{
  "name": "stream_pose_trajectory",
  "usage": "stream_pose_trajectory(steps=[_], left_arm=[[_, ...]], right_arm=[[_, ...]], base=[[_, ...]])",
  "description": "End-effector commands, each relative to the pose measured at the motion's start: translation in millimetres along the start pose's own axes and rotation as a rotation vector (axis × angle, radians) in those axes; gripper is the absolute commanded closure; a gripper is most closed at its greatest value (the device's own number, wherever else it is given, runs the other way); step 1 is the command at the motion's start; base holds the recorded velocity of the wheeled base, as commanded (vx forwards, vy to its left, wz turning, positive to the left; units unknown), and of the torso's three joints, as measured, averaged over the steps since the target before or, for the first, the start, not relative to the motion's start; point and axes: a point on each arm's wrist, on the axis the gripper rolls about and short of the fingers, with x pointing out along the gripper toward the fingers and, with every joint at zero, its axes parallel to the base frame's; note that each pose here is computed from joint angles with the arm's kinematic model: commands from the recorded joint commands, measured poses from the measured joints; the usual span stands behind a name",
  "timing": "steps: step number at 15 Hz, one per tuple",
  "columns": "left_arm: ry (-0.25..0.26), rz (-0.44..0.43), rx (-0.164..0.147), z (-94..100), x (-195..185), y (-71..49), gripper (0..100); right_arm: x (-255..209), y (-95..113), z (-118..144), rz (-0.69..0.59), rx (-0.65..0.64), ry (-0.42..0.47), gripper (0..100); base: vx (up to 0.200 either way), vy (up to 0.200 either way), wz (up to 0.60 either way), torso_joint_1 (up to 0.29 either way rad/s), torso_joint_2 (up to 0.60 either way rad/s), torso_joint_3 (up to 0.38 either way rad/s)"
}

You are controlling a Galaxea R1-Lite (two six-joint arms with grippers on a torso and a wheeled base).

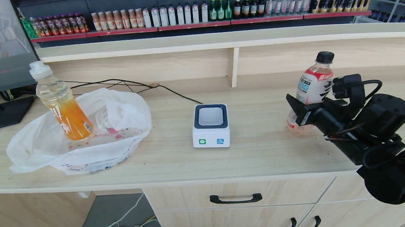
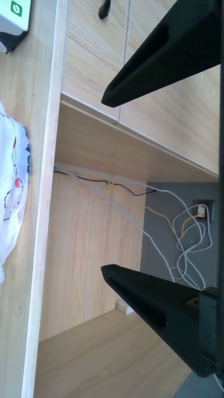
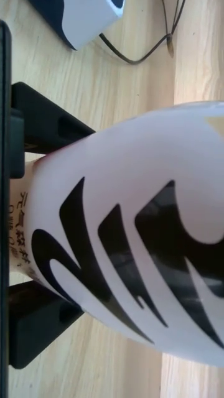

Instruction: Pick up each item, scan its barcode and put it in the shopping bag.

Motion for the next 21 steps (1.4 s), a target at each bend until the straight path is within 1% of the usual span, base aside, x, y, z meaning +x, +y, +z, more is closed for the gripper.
stream_pose_trajectory(steps=[1, 3, 9, 11, 13, 15, 16, 19, 20, 21], left_arm=[[-0.001, 0.001, 0.000, 0.0, 0.0, 0.0, 0], [-0.001, 0.000, -0.001, 0.0, 0.0, 0.0, 0], [-0.002, 0.000, 0.002, 0.2, 0.0, 0.0, 0], [-0.002, 0.000, 0.002, 0.2, 0.0, 0.0, 0], [-0.002, 0.000, 0.000, 0.2, 0.0, 0.0, 0], [-0.002, 0.000, 0.000, 0.2, 0.0, 0.0, 0], [-0.002, 0.000, 0.000, 0.2, 0.0, 0.0, 0], [-0.002, 0.000, 0.000, 0.2, 0.0, 0.0, 0], [-0.002, 0.000, 0.000, 0.2, 0.0, 0.0, 0], [-0.002, 0.000, 0.000, 0.2, 0.0, 0.0, 0]], right_arm=[[-0.3, 10.0, 10.6, 0.030, 0.010, -0.037, 100], [1.7, 21.8, 19.0, 0.064, 0.022, -0.072, 100], [-21.6, 46.8, 41.3, 0.154, 0.049, -0.106, 100], [-35.6, 75.9, 56.3, 0.258, 0.087, -0.141, 100], [-43.3, 87.4, 64.3, 0.303, 0.107, -0.160, 100], [-59.0, 100.8, 82.8, 0.369, 0.141, -0.207, 100], [-67.4, 108.1, 87.7, 0.406, 0.154, -0.216, 100], [-80.6, 121.2, 92.7, 0.474, 0.184, -0.218, 100], [-89.0, 128.6, 91.8, 0.514, 0.201, -0.203, 100], [-102.1, 132.9, 83.2, 0.557, 0.222, -0.147, 100]], base=[[0.000, 0.000, 0.00, 0.000, 0.00, 0.000], [0.000, 0.000, 0.00, 0.000, 0.00, 0.000], [0.000, 0.000, 0.00, 0.000, 0.00, 0.000], [0.000, 0.000, 0.00, 0.000, 0.00, 0.000], [0.000, 0.000, 0.00, 0.000, 0.00, 0.000], [0.000, 0.000, 0.00, 0.000, 0.00, 0.000], [0.000, 0.000, 0.00, 0.000, 0.00, 0.000], [0.000, 0.000, 0.00, 0.000, 0.00, 0.000], [0.000, 0.000, 0.00, 0.000, 0.00, 0.000], [0.000, 0.000, 0.00, 0.000, 0.00, 0.000]])
